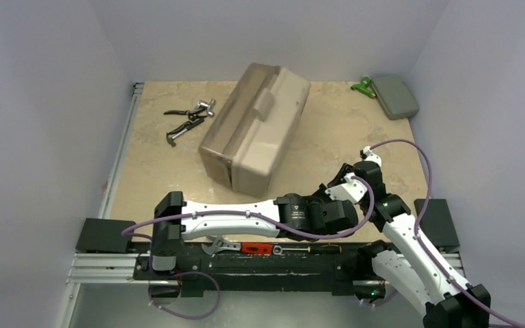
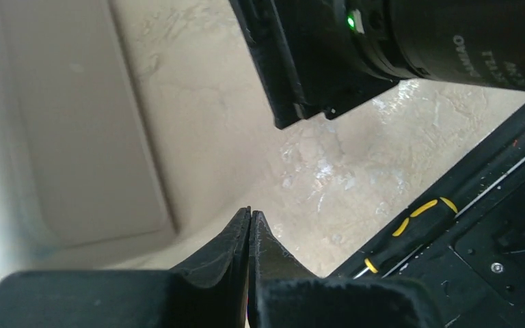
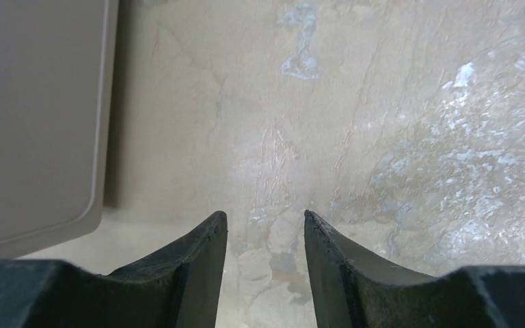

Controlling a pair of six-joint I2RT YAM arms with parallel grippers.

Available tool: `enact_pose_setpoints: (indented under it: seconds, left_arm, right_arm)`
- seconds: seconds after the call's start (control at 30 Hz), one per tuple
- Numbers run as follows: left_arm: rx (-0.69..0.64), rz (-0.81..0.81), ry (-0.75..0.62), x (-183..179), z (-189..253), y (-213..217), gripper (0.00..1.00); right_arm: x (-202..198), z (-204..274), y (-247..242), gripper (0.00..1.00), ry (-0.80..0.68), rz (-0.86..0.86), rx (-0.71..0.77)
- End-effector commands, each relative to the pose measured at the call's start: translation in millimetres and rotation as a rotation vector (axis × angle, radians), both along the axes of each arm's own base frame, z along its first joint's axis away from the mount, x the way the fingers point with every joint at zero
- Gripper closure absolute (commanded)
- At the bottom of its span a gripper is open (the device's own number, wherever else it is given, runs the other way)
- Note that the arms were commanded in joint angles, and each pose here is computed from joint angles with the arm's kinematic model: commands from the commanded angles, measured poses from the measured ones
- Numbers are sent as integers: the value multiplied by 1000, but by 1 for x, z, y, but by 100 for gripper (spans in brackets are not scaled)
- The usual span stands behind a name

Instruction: Pack the tool kit

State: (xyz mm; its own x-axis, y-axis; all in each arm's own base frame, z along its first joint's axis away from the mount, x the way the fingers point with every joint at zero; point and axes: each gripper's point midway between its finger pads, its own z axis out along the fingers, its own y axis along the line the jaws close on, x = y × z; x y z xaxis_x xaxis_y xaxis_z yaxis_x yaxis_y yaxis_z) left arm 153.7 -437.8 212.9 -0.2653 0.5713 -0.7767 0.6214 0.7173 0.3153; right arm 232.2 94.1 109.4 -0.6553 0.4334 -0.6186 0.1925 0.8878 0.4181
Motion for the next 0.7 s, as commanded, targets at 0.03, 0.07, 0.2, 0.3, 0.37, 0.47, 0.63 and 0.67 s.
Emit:
enact_pose_setpoints:
  seconds: [0.03, 0.07, 0.2, 0.3, 0.37, 0.47, 0.63, 0.67]
  left_arm:
    - [-42, -54, 48, -10, 4, -19, 100]
    - [-67, -54, 74, -8, 6, -16, 100]
    - [-185, -49, 126, 7, 50, 16, 100]
    - [-289, -3, 101, 24, 100, 62, 92]
    - [-365, 33, 126, 36, 119, 93, 85]
    - [-452, 142, 129, 64, 134, 146, 68]
    - [-572, 412, 108, 121, 143, 242, 32]
    - [-599, 453, 130, 130, 141, 256, 30]
  right_arm:
    - [9, 20, -9, 56, -87, -38, 51]
    - [10, 24, -10, 55, -100, -32, 50]
    - [20, 67, 0, 49, -202, 65, 67]
    - [30, 90, 10, 38, -201, 129, 68]
    - [37, 99, 26, 30, -186, 190, 115]
    - [50, 106, 46, 23, -182, 223, 190]
    - [72, 126, 75, 13, -215, 261, 274]
    - [75, 132, 83, 10, -219, 272, 280]
